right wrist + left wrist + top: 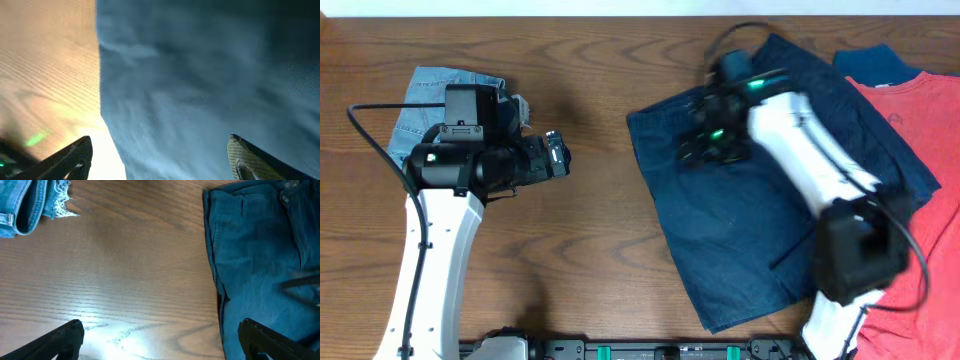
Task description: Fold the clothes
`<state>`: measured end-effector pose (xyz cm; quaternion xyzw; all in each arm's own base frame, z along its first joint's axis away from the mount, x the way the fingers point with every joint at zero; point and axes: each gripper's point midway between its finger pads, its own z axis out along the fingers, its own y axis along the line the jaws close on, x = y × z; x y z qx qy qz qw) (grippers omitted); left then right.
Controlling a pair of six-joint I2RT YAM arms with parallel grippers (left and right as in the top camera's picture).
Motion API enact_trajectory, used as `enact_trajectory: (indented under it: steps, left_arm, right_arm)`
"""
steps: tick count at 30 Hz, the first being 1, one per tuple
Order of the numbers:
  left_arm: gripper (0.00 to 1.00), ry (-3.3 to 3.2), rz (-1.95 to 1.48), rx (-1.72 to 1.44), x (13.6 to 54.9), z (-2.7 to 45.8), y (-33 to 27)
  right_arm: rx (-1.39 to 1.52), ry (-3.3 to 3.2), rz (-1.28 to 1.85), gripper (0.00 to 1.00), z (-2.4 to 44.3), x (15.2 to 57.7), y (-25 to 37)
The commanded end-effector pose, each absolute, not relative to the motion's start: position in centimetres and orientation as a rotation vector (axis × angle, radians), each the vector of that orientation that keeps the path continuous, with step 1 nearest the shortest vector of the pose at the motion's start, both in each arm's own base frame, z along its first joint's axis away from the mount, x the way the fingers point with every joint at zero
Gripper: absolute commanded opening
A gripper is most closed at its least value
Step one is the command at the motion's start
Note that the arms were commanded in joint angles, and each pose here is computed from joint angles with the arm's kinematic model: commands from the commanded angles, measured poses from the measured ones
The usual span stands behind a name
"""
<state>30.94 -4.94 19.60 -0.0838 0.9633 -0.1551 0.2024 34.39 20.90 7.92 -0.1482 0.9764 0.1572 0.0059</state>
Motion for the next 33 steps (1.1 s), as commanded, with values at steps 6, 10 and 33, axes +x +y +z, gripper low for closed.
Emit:
enact_trajectory:
  steps: [6, 10, 33]
  left_arm:
    - [0.99, 2.597, -0.433, -0.134, 30.3, 22.5, -5.2]
    - [0.99, 2.599, -0.435, -0.136, 30.1, 22.5, -5.2]
    - [0.99, 2.657, -0.627, -0.104, 31.0, 20.8, -7.6]
  right_arm:
    - [-0.649, 2.998, 0.124, 0.89, 3.6, 33.2, 25.2]
    - [-0.516, 2.968, 0.161, 0.88, 5.5, 35.0, 24.5]
    - [0.481, 2.836, 0.064, 0.99, 9.4, 41.8, -10.7]
